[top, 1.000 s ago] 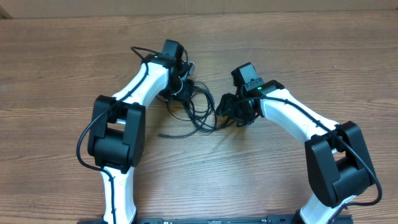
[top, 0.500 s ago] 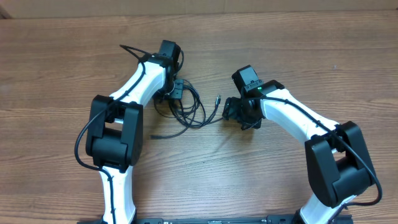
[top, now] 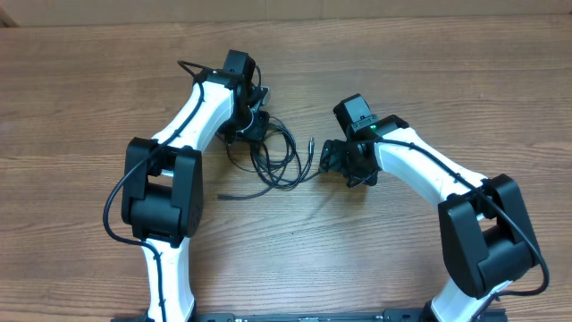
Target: Untangle cables
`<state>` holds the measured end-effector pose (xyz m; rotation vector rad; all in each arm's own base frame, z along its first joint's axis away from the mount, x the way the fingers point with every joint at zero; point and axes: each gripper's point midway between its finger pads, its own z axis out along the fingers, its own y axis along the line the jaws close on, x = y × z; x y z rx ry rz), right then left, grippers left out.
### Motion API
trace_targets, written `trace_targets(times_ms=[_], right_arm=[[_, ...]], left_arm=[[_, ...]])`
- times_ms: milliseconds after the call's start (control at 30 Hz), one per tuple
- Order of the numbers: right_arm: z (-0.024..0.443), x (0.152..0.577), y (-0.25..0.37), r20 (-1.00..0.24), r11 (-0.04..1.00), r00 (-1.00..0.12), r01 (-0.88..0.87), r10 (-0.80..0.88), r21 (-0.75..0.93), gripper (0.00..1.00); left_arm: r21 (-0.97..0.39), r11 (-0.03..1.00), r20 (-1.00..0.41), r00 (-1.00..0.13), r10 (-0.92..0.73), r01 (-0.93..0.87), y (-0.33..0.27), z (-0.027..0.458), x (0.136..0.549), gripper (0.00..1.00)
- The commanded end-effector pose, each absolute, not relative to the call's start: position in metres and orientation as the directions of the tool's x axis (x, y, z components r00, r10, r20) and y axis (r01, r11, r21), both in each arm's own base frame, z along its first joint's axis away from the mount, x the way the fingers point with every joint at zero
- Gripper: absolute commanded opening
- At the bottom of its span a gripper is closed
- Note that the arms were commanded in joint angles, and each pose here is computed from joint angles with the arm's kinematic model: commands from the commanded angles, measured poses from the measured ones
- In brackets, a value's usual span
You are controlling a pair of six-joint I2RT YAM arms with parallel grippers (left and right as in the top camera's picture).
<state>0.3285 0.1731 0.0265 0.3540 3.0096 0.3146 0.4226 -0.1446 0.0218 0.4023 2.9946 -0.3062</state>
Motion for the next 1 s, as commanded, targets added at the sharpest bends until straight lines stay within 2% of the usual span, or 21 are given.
trace_targets(times_ms=[0, 200, 400, 667, 733, 967], right_arm=[[0.028, 0.325, 0.176, -0.065, 0.952, -0.971, 0.211, 0.231, 0.223, 0.82], [0.029, 0.326, 0.179, -0.063, 0.948, -0.971, 0.208, 0.229, 0.240, 0.82], [0.031, 0.331, 0.188, -0.083, 0.943, -0.972, 0.189, 0.219, 0.273, 0.82], [0.036, 0.337, 0.210, -0.139, 0.942, -0.974, 0.129, 0.179, 0.311, 0.82], [0.037, 0.336, 0.217, -0.156, 0.944, -0.974, 0.109, 0.164, 0.310, 0.82], [0.036, 0.331, 0.231, -0.202, 0.959, -0.969, 0.083, 0.141, 0.271, 0.82]], left_arm=[[-0.170, 0.956, -0.180, -0.961, 0.208, 0.238, -0.146, 0.024, 0.440, 0.35], [-0.117, 0.967, -0.276, -0.943, 0.185, 0.224, -0.144, 0.025, 0.464, 0.37], [-0.050, 0.977, -0.239, -0.953, 0.188, 0.205, -0.129, 0.008, 0.454, 0.36], [-0.047, 0.979, -0.202, -0.961, 0.187, 0.200, -0.123, -0.012, 0.439, 0.37], [-0.049, 0.983, -0.166, -0.972, 0.168, 0.178, -0.121, -0.017, 0.429, 0.43], [-0.043, 0.989, -0.080, -0.987, 0.140, 0.144, -0.115, -0.025, 0.406, 0.42]])
